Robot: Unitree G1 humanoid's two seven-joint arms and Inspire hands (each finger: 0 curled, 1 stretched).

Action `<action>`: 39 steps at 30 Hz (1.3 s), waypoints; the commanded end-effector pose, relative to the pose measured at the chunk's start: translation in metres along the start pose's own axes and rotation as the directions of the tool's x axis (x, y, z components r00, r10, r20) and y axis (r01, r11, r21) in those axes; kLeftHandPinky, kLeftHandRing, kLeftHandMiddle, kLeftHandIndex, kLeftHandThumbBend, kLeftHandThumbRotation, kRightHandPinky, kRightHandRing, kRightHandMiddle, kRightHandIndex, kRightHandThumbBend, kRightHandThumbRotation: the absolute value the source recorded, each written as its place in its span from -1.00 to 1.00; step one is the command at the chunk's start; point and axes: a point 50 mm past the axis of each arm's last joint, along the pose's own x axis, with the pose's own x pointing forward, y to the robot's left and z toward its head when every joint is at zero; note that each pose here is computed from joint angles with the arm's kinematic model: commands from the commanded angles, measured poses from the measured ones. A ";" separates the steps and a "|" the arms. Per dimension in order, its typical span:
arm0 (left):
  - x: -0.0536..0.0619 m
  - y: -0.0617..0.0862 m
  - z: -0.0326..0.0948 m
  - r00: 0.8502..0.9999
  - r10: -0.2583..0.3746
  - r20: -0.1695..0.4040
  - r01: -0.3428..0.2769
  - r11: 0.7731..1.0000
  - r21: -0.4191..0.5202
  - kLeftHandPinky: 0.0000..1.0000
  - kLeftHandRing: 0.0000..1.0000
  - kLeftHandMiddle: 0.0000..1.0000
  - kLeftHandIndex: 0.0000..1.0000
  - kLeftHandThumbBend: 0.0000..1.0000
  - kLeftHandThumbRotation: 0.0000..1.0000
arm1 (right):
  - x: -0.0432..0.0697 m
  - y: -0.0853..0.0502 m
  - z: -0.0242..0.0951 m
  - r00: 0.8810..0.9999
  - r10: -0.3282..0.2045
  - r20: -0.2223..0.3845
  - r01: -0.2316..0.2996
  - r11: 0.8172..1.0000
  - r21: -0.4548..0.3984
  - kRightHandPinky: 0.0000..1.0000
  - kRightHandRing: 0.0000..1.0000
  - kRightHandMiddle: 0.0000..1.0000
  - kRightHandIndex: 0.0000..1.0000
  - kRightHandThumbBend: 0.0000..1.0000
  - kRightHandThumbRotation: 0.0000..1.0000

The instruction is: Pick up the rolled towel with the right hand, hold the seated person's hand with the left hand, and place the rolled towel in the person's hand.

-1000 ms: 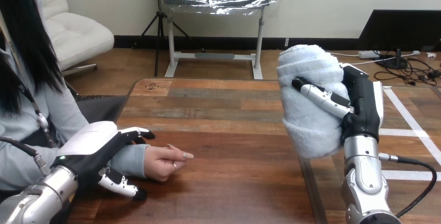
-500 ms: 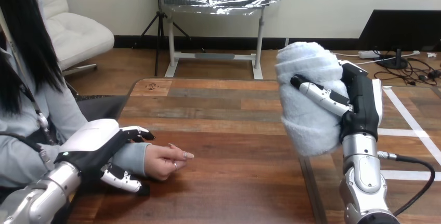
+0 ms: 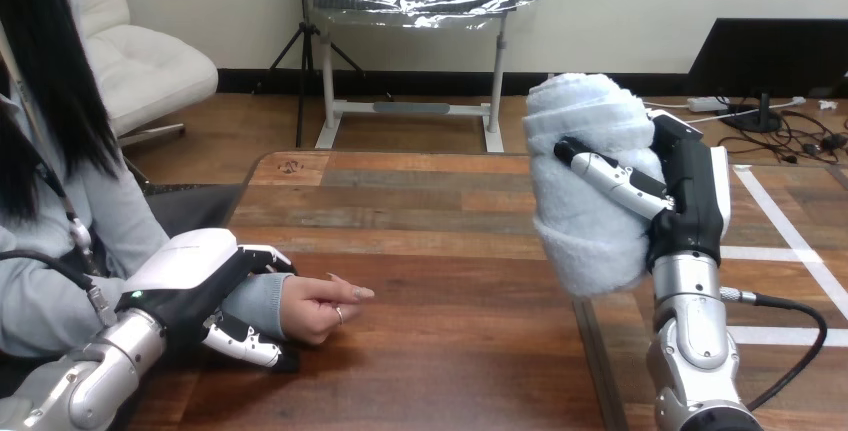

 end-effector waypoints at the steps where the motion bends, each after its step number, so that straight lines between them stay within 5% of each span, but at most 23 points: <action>1: 0.008 0.008 0.005 0.999 0.035 0.016 -0.035 0.999 0.003 0.06 0.17 0.26 0.29 1.00 -0.33 | 0.023 0.006 0.038 0.984 0.005 0.176 -0.010 1.000 0.028 -0.47 -0.37 -0.21 -0.22 0.42 -1.00; 39: 0.006 0.014 0.014 0.985 0.131 0.110 -0.134 0.991 0.023 -0.38 -0.30 -0.19 -0.13 0.98 -0.55 | 0.021 0.007 0.035 0.985 0.027 0.169 -0.031 0.999 0.023 -0.47 -0.39 -0.20 -0.21 0.37 -1.00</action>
